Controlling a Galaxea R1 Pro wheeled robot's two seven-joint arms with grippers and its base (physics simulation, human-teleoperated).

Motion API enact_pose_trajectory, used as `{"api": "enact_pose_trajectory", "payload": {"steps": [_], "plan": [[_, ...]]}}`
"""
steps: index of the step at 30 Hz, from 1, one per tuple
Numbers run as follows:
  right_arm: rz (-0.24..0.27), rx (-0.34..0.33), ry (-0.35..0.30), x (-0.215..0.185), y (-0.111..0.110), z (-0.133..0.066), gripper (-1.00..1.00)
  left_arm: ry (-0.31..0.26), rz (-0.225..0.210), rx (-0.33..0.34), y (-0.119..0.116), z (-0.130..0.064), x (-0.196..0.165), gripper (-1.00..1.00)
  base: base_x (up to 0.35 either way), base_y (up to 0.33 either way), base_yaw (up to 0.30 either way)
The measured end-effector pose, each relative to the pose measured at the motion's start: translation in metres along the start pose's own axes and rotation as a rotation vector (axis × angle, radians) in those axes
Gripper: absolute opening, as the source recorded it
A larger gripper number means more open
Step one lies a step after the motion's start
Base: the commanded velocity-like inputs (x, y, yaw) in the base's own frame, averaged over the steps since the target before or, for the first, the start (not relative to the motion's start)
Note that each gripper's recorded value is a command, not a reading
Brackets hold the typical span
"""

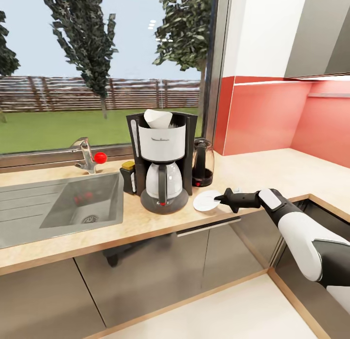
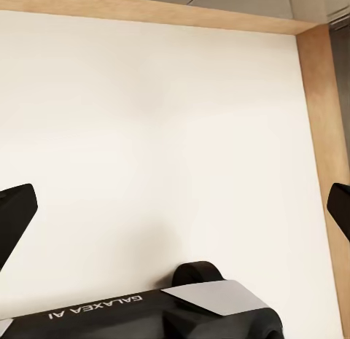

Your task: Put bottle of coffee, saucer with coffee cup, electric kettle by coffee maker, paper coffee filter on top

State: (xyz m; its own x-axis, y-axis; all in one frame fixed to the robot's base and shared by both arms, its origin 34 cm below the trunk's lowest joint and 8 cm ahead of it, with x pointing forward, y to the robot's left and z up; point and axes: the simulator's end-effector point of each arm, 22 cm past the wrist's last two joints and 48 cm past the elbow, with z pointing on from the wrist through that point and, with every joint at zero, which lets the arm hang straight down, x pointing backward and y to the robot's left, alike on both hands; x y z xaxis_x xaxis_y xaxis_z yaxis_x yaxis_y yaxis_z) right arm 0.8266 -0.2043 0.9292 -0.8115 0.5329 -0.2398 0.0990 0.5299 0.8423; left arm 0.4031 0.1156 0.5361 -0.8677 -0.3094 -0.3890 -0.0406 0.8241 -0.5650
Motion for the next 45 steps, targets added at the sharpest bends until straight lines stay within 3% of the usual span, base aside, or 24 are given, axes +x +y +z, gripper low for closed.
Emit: {"api": "enact_pose_trajectory", "payload": {"steps": [6,10,14,15,16,45], "plan": [[0.004,-0.001,0.0,0.0,0.0,0.0,-1.0,0.0,0.0,0.0,0.0,0.0,0.0,1.0,0.0,0.0,0.0],[0.034,-0.014,0.007,0.004,-0.002,0.002,-1.0,0.0,0.0,0.0,0.0,0.0,0.0,1.0,0.0,0.0,0.0],[0.034,-0.016,-0.02,-0.001,-0.004,0.003,-1.0,0.0,0.0,0.0,0.0,0.0,0.0,1.0,0.0,0.0,0.0],[0.033,-0.016,-0.027,-0.002,-0.004,0.003,1.0,0.0,0.0,0.0,0.0,0.0,0.0,1.0,0.0,0.0,0.0],[0.003,0.028,-0.027,-0.002,-0.014,0.004,1.0,0.0,0.0,0.0,0.0,0.0,0.0,1.0,0.0,0.0,0.0],[0.013,0.008,-0.036,-0.004,-0.01,0.003,1.0,-0.001,-0.001,-0.002,0.001,0.0,0.0,1.0,-0.013,-0.018,0.0]]}}
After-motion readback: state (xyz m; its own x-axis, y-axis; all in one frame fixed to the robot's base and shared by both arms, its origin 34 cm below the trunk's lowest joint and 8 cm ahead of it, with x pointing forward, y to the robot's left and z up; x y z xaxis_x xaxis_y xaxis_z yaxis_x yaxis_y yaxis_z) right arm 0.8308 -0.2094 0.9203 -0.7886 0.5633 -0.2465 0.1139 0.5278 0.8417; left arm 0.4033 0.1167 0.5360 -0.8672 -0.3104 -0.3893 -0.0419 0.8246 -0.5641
